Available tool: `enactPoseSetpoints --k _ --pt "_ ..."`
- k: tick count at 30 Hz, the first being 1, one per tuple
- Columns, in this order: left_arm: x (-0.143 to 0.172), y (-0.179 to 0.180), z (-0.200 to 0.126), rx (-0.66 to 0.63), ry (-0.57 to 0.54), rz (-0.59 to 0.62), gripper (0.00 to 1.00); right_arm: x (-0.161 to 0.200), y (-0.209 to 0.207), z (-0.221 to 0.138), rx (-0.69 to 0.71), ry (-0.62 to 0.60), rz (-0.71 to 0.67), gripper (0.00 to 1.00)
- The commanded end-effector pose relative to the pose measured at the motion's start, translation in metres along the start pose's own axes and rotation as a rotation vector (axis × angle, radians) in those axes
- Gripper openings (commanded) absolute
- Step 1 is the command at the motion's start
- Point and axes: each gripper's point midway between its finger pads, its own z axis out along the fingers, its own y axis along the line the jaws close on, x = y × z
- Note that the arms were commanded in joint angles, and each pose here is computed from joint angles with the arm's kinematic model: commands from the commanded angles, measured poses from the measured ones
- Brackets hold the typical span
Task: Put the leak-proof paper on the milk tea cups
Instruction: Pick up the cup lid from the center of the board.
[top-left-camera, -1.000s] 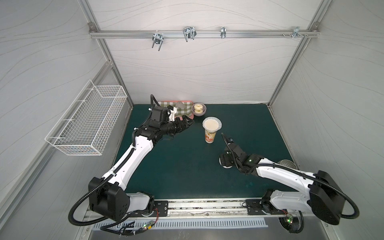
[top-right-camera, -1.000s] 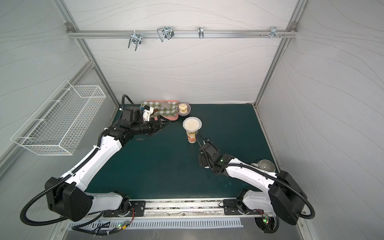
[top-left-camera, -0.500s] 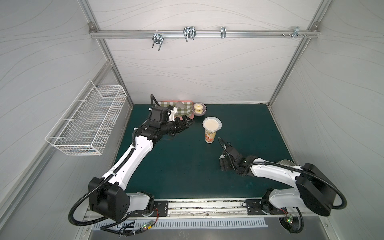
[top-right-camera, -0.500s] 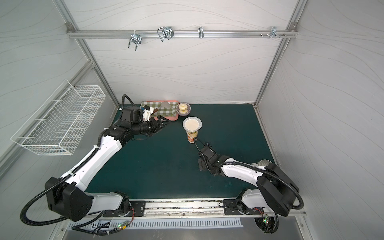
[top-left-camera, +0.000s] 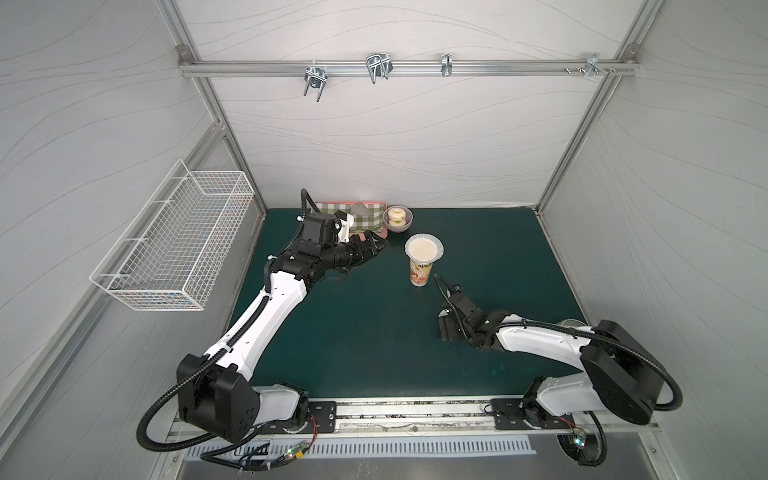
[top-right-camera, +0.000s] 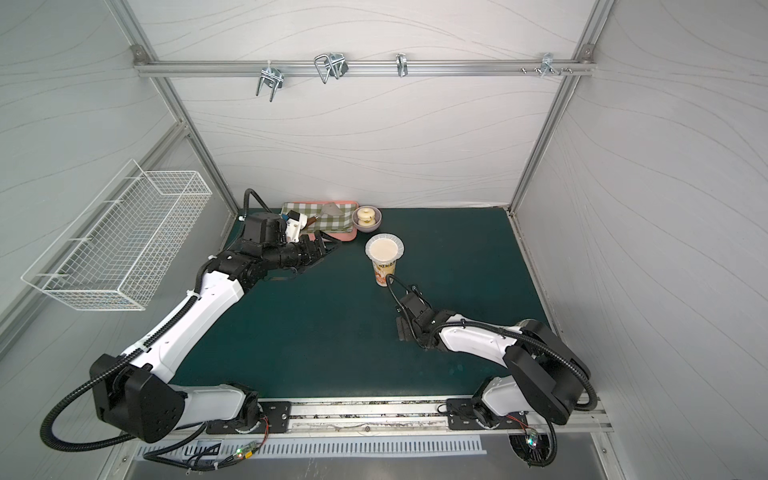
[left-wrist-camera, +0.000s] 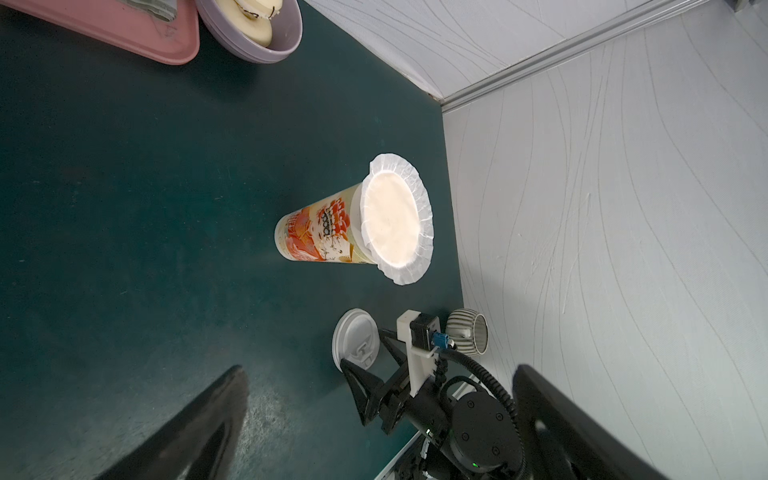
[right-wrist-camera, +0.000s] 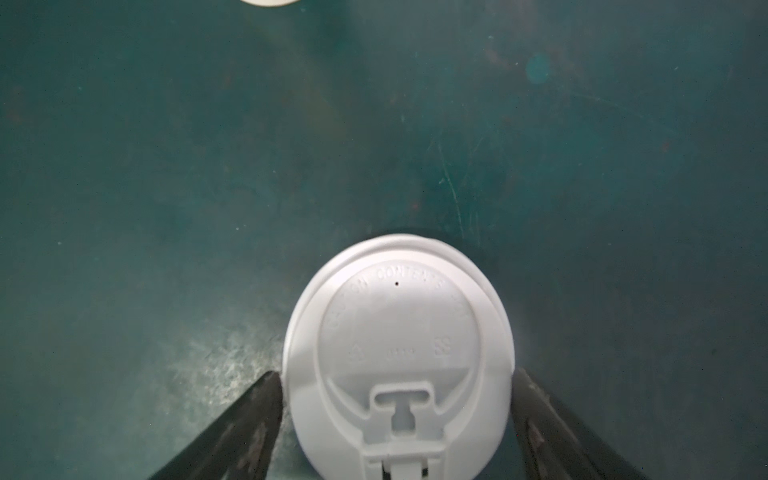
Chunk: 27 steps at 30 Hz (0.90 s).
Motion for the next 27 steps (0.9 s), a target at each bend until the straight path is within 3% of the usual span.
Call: enactPoseSetpoints --k 1,18,27 --pt "-0.005 -0.012 -0.008 0.023 -0.022 0.032 1.0 0.0 -0.001 0.003 -0.002 0.003 0.011 0.87" --pt "-0.006 -0.012 -0.008 0.024 -0.024 0.034 1.0 0.003 -0.002 0.005 0.005 0.015 -0.001 0.76" --pt "-0.008 -0.015 -0.009 0.028 -0.03 0.038 1.0 -0.021 -0.004 -0.025 -0.007 -0.055 0.006 0.78"
